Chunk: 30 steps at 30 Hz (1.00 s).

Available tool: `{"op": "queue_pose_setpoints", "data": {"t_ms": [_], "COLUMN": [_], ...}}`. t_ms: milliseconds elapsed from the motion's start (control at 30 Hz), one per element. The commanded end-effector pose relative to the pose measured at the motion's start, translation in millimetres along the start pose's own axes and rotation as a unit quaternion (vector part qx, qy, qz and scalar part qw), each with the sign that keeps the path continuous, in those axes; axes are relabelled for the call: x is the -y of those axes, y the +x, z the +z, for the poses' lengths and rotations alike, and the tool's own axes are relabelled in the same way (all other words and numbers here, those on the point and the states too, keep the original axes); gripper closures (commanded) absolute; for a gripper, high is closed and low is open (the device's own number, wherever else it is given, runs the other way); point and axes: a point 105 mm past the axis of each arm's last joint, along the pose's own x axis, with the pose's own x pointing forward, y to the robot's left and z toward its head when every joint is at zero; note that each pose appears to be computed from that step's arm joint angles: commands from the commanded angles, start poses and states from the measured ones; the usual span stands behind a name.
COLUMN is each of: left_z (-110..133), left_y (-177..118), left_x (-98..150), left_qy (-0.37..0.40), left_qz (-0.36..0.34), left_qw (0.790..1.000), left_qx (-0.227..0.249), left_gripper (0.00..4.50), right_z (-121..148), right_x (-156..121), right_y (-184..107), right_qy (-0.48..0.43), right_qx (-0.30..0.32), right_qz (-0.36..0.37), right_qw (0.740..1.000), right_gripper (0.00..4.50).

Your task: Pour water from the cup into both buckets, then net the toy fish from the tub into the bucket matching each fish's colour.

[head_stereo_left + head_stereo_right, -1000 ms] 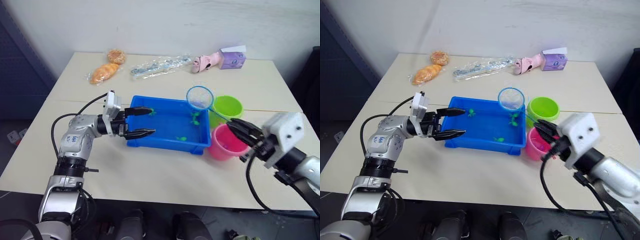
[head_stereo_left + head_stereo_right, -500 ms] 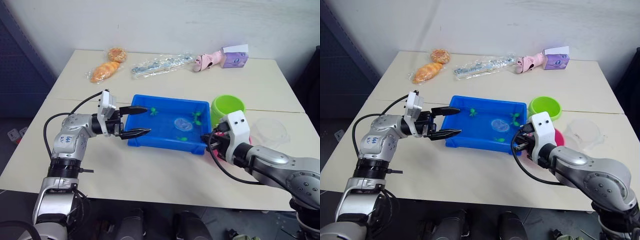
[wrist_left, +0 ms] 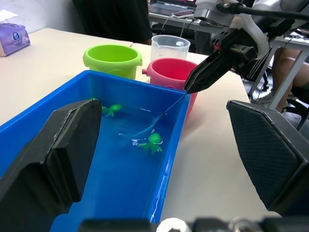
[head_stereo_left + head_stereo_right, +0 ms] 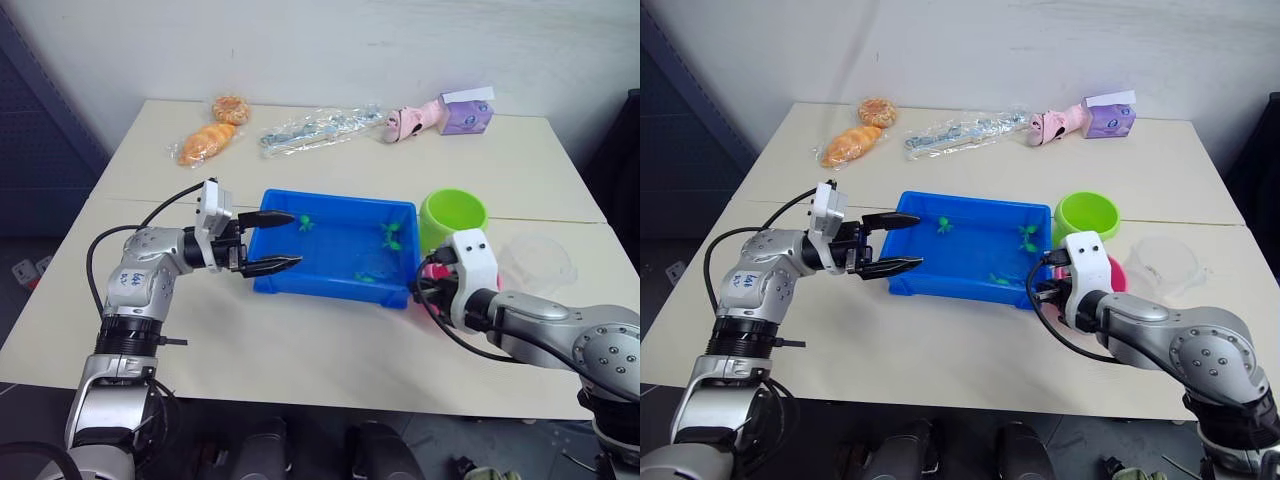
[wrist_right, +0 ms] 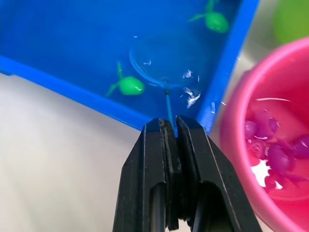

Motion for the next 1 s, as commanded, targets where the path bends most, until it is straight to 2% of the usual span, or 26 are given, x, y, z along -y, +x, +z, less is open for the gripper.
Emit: {"op": "queue_pose_setpoints", "data": {"t_ms": [33, 267, 600, 1000], "left_z": [10.8, 8.9, 8.4, 10.9], "left_y": [0.8, 0.8, 0.7, 2.0], "left_x": [-1.7, -0.4, 0.5, -0.1], "left_qy": [0.021, 0.019, 0.018, 0.021], "left_qz": [0.003, 0.006, 0.007, 0.004], "left_qw": [1.0, 1.0, 1.0, 1.0], "left_qx": [0.016, 0.02, 0.018, 0.019], "left_gripper": [0.04, 0.04, 0.04, 0.04], "right_z": [13.6, 19.8, 15.4, 10.9], "right_x": [3.3, 4.8, -0.4, -1.6], "right_y": [-3.1, -2.2, -1.1, 6.4], "right_qy": [-0.019, -0.071, -0.142, -0.04], "right_qx": [0.03, 0.046, 0.046, 0.04], "right_qz": [-0.024, -0.048, -0.046, -0.027], "right_qw": [0.999, 0.995, 0.988, 0.998], "right_gripper": [4.5, 4.5, 4.5, 4.5]}}
